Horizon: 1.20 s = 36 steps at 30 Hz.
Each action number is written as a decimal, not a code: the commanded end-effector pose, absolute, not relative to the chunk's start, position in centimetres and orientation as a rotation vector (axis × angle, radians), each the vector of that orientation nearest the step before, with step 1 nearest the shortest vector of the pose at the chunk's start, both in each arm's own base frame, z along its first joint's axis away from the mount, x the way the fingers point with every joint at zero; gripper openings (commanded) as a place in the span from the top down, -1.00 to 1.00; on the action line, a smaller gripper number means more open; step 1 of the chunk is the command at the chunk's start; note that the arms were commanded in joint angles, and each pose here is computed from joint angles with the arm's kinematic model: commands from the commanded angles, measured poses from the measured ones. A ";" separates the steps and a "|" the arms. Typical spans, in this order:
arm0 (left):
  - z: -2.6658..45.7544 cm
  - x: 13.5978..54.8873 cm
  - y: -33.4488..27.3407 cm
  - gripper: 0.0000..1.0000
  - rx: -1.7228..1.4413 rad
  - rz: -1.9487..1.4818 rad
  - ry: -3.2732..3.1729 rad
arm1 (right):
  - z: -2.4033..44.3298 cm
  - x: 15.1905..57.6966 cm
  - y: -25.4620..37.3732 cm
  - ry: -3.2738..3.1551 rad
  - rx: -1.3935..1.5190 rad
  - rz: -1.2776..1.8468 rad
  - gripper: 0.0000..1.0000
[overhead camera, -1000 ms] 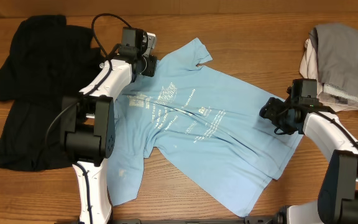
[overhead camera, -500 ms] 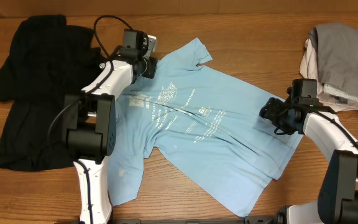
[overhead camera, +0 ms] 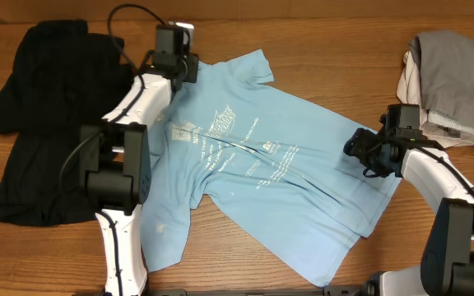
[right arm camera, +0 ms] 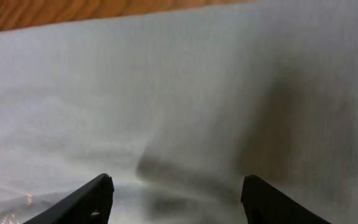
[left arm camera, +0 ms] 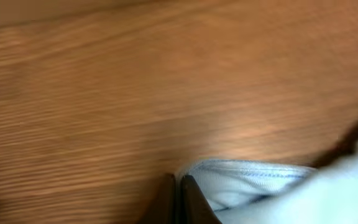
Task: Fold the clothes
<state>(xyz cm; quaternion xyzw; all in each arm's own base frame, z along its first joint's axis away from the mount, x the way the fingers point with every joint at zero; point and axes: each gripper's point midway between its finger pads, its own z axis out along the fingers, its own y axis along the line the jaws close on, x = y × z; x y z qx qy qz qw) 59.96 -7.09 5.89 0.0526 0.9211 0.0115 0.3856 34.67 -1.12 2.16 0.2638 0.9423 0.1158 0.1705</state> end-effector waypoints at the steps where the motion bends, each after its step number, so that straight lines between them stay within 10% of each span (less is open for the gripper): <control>1: 7.0 61.1 -2.6 0.92 -0.032 0.079 2.318 | 3.0 36.1 -1.3 2.629 0.731 0.341 -0.41; 36: 4.9 58.7 6.2 0.92 -0.261 0.136 2.426 | -3.5 43.7 -3.4 2.644 0.620 0.218 -0.40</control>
